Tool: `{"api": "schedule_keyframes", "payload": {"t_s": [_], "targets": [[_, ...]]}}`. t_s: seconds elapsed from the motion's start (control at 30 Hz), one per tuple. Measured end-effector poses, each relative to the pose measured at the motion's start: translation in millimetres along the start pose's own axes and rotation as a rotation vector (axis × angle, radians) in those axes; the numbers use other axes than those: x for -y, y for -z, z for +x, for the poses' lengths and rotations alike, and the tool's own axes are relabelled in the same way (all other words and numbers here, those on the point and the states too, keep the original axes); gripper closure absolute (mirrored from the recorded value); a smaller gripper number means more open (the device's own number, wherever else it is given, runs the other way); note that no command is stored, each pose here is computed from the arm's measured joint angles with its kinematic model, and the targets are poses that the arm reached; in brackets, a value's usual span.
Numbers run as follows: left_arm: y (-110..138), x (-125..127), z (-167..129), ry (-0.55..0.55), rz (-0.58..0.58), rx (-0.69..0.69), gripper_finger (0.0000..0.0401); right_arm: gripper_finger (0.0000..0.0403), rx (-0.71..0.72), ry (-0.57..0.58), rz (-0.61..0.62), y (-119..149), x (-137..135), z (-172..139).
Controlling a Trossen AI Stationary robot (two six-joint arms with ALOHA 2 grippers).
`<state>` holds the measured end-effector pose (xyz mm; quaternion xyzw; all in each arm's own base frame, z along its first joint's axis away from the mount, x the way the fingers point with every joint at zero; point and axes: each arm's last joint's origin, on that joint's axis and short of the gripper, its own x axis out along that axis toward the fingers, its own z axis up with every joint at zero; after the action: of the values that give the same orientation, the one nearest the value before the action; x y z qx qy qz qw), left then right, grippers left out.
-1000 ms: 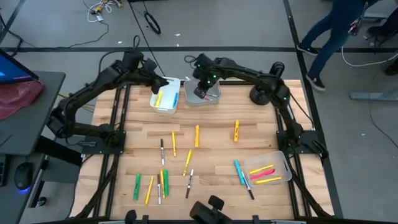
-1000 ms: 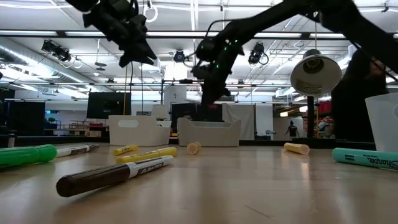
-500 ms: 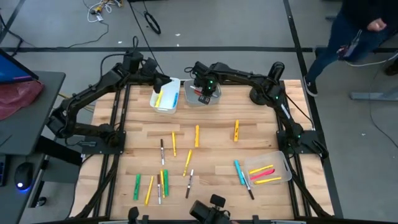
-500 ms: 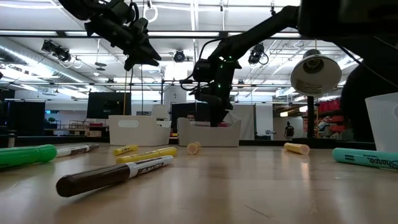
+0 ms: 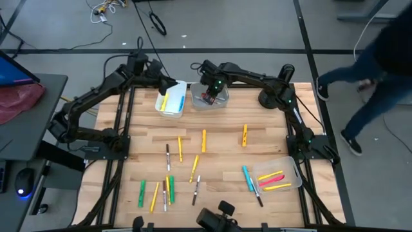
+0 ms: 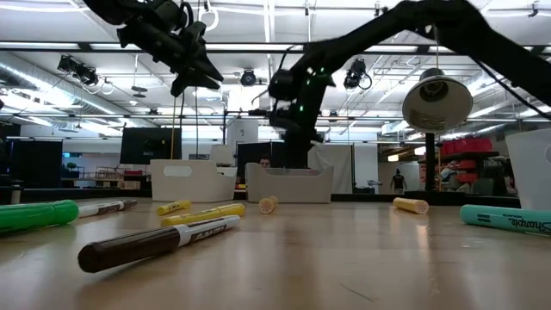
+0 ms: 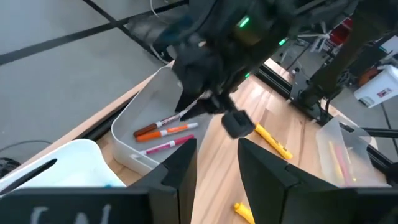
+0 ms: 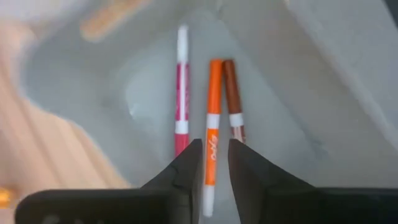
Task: Pick & Place Markers
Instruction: Put the green highlighter pen into the white bin
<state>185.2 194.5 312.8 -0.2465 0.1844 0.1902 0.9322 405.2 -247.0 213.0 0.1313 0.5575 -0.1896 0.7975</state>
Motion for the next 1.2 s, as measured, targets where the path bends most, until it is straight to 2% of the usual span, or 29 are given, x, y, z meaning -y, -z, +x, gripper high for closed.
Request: {"api": "schedule_keyframes", "payload": {"t_s": [0.13, 0.3, 0.43, 0.63, 0.77, 1.0, 1.2], "targets": [[-4.6, 9.5, -5.2, -0.042, -0.020, -0.045, 0.0279, 0.0323, 0.078, -0.003, 0.022, -3.1, -6.7, -37.3], [-5.9, 27.6, -13.7, -0.180, 0.001, -0.164, 0.0279, 0.0323, 0.195, -0.022, -0.020, -3.5, -30.5, -88.8], [3.3, 46.2, -17.8, -0.268, -0.015, -0.296, 0.0279, 0.0323, 0.291, -0.007, -0.043, 2.0, -57.0, -104.9], [43.2, 81.5, -31.0, -0.408, -0.079, -0.504, 0.0279, 0.0335, 0.424, -0.071, -0.081, 42.3, -104.1, -112.7], [76.0, 107.3, -44.0, -0.449, -0.176, -0.556, 0.0279, 0.0355, 0.511, -0.128, -0.065, 81.0, -121.2, -116.5], [147.3, 143.8, -59.3, -0.463, -0.413, -0.655, 0.0279, 0.0381, 0.564, -0.216, -0.001, 141.2, -128.7, -124.3], [201.9, 170.7, -70.4, -0.494, -0.580, -0.731, 0.0279, 0.0387, 0.537, -0.255, 0.122, 170.1, -123.3, -123.9]]}}
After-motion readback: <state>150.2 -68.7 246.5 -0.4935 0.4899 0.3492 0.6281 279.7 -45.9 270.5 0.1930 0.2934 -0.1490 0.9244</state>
